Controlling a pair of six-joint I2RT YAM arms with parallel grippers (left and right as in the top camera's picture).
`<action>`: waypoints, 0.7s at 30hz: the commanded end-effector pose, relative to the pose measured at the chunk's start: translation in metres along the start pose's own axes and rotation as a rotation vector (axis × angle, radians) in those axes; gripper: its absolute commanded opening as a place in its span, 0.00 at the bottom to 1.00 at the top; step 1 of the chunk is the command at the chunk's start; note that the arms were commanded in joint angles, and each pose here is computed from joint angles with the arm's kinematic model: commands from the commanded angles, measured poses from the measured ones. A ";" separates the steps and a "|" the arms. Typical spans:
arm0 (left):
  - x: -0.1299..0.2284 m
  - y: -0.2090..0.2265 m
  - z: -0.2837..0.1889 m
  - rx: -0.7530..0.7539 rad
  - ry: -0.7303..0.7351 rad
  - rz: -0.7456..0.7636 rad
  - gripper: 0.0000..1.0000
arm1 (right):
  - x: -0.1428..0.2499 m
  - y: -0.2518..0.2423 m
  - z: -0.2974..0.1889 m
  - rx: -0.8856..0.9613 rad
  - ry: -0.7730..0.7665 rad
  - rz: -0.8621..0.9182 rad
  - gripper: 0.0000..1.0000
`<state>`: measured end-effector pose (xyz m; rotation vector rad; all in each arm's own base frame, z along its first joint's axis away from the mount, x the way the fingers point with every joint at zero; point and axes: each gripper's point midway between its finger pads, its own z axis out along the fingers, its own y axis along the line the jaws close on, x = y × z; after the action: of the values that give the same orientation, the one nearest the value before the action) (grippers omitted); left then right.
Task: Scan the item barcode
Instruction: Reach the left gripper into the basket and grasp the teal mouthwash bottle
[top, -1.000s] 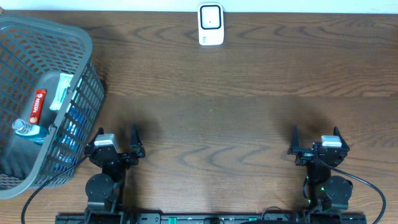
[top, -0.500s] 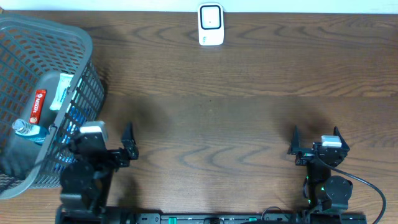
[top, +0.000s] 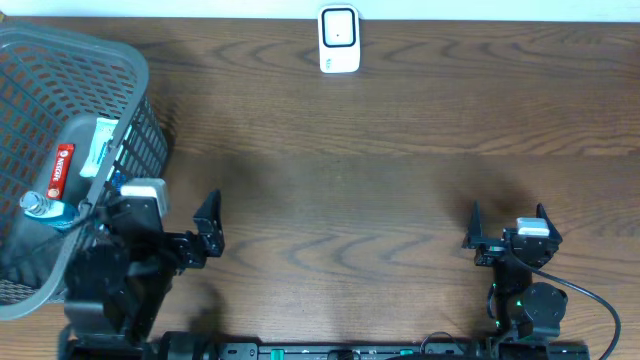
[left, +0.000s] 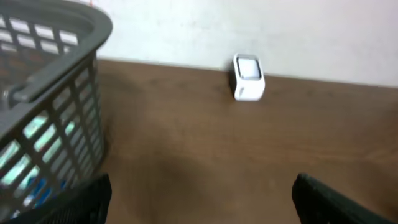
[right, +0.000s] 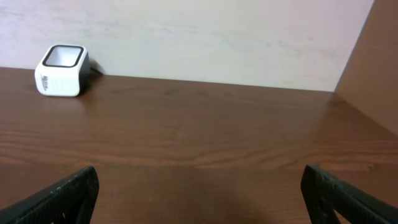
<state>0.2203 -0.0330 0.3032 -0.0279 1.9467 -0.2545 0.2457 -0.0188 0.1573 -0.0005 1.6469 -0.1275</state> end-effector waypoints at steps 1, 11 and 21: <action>-0.032 0.007 -0.009 -0.082 0.002 -0.062 0.93 | 0.000 0.002 0.000 -0.007 -0.001 -0.009 0.99; -0.092 0.029 -0.017 -0.297 0.078 -0.154 0.93 | 0.000 0.002 0.000 -0.006 -0.001 -0.009 0.99; -0.114 0.080 -0.038 -0.598 0.041 -0.214 0.98 | 0.000 0.002 0.000 -0.007 -0.001 -0.009 0.99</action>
<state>0.2404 0.0365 0.3877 -0.4868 2.0549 0.0676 0.2458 -0.0188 0.1570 -0.0024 1.6481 -0.1292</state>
